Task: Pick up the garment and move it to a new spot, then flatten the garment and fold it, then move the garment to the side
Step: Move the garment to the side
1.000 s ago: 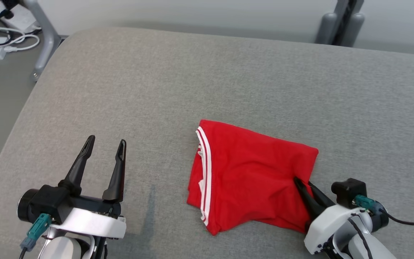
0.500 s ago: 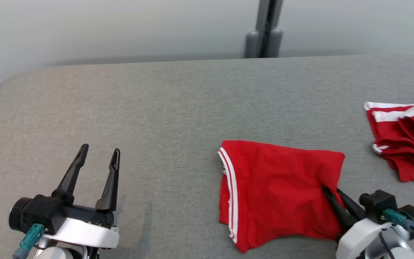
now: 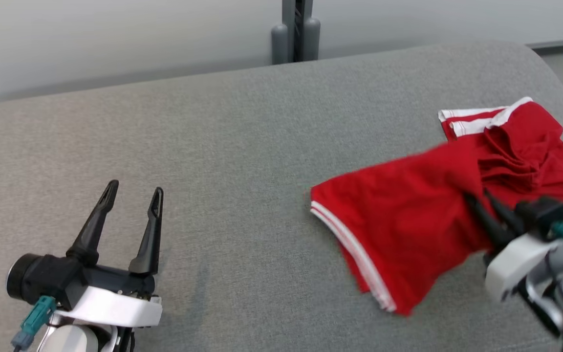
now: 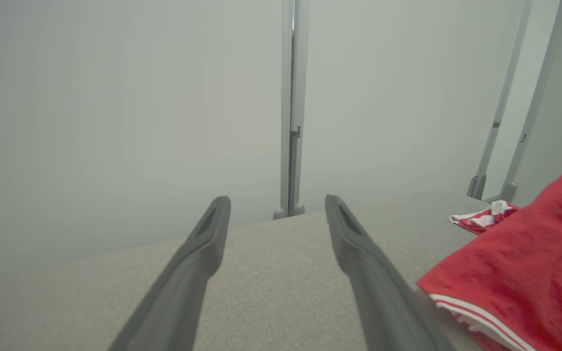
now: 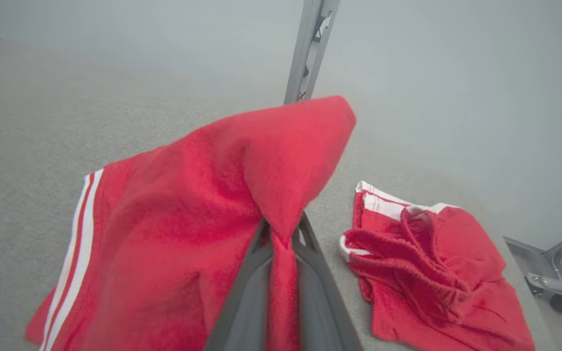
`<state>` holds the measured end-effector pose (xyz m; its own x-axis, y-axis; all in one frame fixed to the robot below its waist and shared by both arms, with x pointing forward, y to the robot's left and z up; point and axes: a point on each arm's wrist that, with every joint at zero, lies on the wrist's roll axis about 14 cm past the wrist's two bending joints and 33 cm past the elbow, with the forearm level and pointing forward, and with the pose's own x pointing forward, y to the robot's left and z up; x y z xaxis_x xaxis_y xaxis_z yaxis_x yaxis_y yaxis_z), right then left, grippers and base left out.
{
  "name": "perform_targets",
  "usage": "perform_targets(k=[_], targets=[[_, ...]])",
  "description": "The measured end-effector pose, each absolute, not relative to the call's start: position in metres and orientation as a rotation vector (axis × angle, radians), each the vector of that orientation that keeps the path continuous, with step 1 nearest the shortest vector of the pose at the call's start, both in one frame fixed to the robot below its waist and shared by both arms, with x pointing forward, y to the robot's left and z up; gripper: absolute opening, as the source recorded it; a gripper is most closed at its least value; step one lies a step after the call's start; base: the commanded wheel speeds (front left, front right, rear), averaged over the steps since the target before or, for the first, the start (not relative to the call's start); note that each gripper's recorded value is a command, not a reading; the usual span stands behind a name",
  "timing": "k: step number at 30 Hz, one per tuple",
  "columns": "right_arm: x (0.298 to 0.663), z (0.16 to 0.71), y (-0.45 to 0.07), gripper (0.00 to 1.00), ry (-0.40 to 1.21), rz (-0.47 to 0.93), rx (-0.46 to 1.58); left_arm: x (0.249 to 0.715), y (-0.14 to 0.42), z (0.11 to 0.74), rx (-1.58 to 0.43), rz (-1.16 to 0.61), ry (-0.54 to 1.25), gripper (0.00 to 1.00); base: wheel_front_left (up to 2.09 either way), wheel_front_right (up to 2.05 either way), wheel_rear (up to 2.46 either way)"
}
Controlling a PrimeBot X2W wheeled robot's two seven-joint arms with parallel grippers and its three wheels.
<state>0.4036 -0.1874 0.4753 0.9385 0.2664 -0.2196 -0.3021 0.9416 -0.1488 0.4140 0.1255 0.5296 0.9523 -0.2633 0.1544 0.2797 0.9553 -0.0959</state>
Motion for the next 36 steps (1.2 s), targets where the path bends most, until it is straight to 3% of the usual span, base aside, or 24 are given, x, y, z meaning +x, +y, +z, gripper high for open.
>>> perform_targets(k=[8,20,21,23,31,36], targets=[[0.465,0.507,-0.27,0.0,0.168,0.149,-0.34,0.445,0.091,0.52,-0.135,-0.384,-0.132,1.0,0.0,0.0,0.0],[0.487,0.457,-0.365,0.0,0.339,-0.083,-0.341,0.476,0.066,0.495,-0.148,-0.473,-0.103,1.0,0.0,0.0,0.0],[0.487,0.451,-0.367,0.21,0.348,-0.095,-0.327,0.477,0.066,0.495,-0.148,-0.474,-0.103,1.0,0.0,0.0,0.0],[0.486,0.443,-0.373,1.0,0.365,-0.124,-0.311,0.478,0.068,0.492,-0.143,-0.473,-0.097,1.0,0.0,0.0,0.0],[0.481,0.457,-0.382,1.0,0.271,-0.193,-0.257,0.472,0.076,0.496,-0.136,-0.444,-0.095,1.0,0.0,0.0,0.0],[0.475,0.473,-0.354,1.0,0.173,-0.165,-0.186,0.456,0.091,0.499,-0.141,-0.383,-0.084,1.0,0.0,0.0,0.0]])
